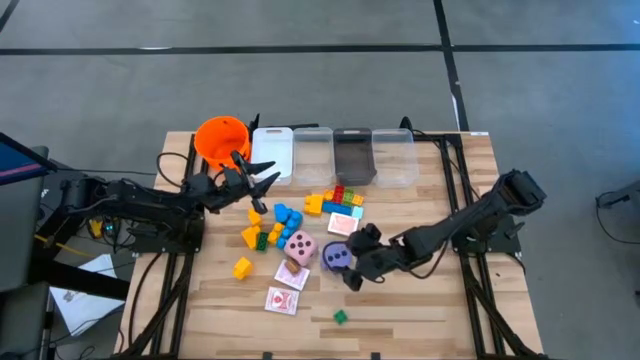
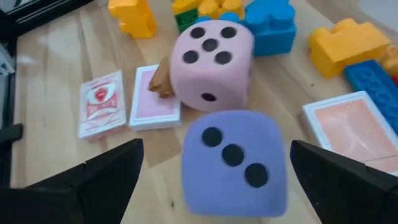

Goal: Pick & Place Toys
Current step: Put the purple dice into the black bin

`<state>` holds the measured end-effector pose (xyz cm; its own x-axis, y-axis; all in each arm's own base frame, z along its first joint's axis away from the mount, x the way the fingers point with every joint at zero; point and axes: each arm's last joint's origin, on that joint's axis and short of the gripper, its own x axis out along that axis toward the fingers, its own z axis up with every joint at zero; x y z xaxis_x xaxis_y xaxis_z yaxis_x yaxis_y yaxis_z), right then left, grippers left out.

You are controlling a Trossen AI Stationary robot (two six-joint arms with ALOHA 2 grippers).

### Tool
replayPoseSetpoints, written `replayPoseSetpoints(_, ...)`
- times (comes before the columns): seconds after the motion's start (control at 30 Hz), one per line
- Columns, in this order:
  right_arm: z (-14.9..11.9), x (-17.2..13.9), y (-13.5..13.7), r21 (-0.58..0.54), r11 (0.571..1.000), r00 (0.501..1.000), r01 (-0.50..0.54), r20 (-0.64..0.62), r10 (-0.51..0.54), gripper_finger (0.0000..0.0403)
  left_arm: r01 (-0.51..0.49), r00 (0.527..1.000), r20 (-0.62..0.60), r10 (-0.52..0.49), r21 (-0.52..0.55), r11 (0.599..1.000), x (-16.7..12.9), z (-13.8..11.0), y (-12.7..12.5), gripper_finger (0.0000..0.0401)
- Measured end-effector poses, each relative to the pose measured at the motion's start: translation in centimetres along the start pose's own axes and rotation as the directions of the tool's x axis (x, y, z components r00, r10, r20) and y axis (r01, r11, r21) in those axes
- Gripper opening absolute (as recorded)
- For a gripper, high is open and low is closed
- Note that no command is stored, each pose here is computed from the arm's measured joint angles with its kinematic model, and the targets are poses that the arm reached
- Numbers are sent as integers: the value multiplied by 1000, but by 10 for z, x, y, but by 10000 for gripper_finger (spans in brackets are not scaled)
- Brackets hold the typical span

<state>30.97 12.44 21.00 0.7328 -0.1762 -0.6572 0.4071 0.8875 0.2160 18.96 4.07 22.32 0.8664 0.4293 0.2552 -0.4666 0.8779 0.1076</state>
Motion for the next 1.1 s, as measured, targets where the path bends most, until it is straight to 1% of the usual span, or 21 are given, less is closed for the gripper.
replayPoseSetpoints(0.17, 1, 4, -11, 21, 999, 997, 49, -58, -48, 396, 0, 1000, 0, 0, 0, 1000, 0, 0, 0, 140)
replayPoseSetpoints(0.3, 1, 6, -12, 32, 999, 995, 13, -98, -9, 396, 0, 1000, 0, 0, 0, 1000, 0, 0, 0, 140)
replayPoseSetpoints(0.43, -1, 4, -10, 24, 1000, 994, 1, -106, 1, 396, 0, 1000, 0, 0, 0, 1000, 0, 0, 0, 140)
replayPoseSetpoints(0.77, -6, 3, -12, -13, 999, 989, 33, -143, -34, 396, 0, 1000, -1, 0, 0, 1000, 0, 0, 0, 140)
replayPoseSetpoints(0.93, -18, 20, -11, -39, 998, 982, 58, -177, -64, 396, 0, 1000, -2, 0, 0, 1000, 0, 0, 0, 140)
replayPoseSetpoints(1.1, -27, 41, -1, -50, 998, 967, 37, -249, -48, 396, 2, 1000, -9, -2, 2, 1000, 0, -1, 0, 140)
